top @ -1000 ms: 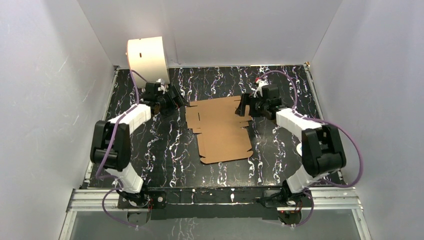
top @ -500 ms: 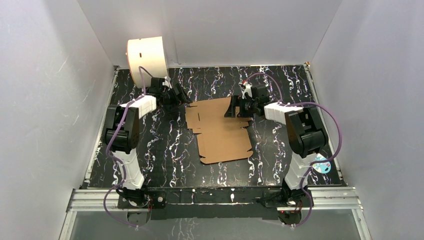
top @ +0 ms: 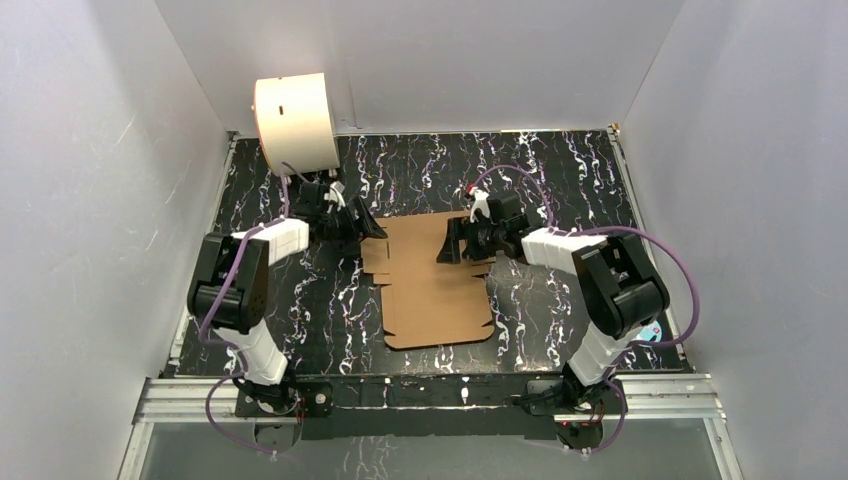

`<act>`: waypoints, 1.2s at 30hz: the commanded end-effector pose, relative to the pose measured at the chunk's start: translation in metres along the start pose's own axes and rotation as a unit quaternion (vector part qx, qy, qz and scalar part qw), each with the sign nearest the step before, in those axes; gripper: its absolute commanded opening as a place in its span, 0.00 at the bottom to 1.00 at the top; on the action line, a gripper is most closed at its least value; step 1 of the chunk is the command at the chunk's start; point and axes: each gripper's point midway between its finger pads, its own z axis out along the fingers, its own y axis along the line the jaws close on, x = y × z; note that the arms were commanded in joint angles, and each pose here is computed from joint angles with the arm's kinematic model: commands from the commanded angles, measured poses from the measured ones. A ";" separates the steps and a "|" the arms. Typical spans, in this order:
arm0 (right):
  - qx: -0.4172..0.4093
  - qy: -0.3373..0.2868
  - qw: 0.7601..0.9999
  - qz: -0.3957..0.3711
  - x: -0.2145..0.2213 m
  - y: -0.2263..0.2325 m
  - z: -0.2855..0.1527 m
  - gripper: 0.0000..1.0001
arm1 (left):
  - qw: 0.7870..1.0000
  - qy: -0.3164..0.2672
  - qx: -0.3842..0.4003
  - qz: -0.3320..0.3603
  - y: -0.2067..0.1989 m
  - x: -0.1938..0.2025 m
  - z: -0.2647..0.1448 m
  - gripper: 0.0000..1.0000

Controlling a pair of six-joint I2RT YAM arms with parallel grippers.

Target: Fold the paper box

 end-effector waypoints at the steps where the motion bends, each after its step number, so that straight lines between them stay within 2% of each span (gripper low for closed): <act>1: 0.009 0.015 1.000 0.000 0.022 0.013 -0.012 0.99 | 1.000 -0.013 0.022 0.002 -0.016 0.020 -0.030 0.81; 5: 0.019 -0.008 1.000 -0.021 0.006 0.017 -0.022 0.99 | 0.999 -0.036 -0.014 0.005 -0.003 0.029 -0.049 0.83; 9: 0.046 -0.046 0.996 -0.053 -0.030 0.016 -0.029 0.98 | 0.996 -0.072 -0.053 0.028 0.003 0.006 -0.059 0.84; 12: 0.057 -0.079 0.993 -0.062 -0.052 0.009 -0.030 0.99 | 0.995 -0.076 -0.053 0.036 -0.002 -0.009 -0.052 0.84; 16: 0.031 -0.084 0.994 -0.065 -0.068 0.015 -0.018 0.98 | 0.996 -0.073 -0.047 0.027 -0.006 -0.028 -0.033 0.81; 21: 0.021 -0.077 0.995 -0.058 -0.065 0.009 -0.001 0.98 | 0.997 -0.059 -0.046 0.013 -0.003 -0.041 -0.008 0.73; 24: 0.018 -0.068 0.996 -0.054 -0.058 0.004 0.006 0.98 | 0.997 -0.055 -0.061 0.011 0.007 -0.042 -0.004 0.72; 29: 0.010 -0.055 0.997 -0.045 -0.045 -0.001 0.015 0.97 | 0.997 -0.057 -0.053 -0.001 0.012 -0.048 0.000 0.64; 36: 0.014 -0.045 0.998 -0.032 -0.033 -0.006 0.021 0.96 | 0.999 -0.028 -0.030 -0.017 0.012 -0.038 0.015 0.37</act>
